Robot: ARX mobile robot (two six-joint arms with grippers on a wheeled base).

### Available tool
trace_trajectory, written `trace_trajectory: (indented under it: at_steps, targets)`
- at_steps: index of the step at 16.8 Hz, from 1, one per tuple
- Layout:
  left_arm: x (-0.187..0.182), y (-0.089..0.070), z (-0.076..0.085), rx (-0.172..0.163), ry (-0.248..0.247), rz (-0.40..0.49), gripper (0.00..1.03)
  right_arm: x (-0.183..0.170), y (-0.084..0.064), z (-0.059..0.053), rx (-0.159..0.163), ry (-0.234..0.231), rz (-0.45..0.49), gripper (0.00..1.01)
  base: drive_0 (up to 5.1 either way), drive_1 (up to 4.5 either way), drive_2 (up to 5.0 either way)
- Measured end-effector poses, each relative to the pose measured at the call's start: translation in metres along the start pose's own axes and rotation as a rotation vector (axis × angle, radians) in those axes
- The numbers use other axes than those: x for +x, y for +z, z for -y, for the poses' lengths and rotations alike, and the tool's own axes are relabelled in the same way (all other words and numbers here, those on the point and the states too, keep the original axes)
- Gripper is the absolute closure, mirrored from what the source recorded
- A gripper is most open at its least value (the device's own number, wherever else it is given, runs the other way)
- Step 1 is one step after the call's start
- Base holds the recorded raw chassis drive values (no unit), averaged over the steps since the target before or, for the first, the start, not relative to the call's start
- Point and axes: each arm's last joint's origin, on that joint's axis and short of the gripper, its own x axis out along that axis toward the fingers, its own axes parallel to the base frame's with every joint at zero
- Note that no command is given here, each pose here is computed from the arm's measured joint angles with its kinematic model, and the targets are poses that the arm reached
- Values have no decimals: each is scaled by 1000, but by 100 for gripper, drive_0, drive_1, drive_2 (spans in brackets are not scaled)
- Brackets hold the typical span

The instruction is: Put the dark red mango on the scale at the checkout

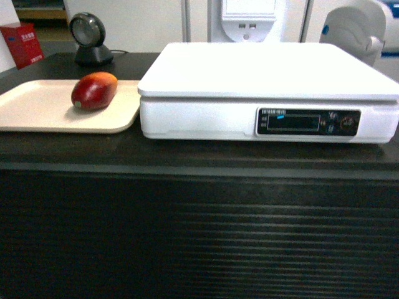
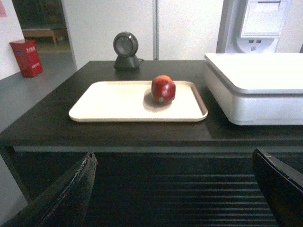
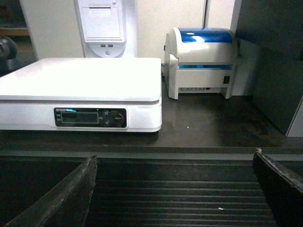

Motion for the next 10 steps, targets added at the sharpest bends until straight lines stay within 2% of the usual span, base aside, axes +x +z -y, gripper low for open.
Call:
trace_trajectory:
  at_steps: [10]
  targets:
    - [0, 0, 0, 0, -2, 0, 5, 0, 0, 0, 1, 0, -1, 3, 0, 0, 0]
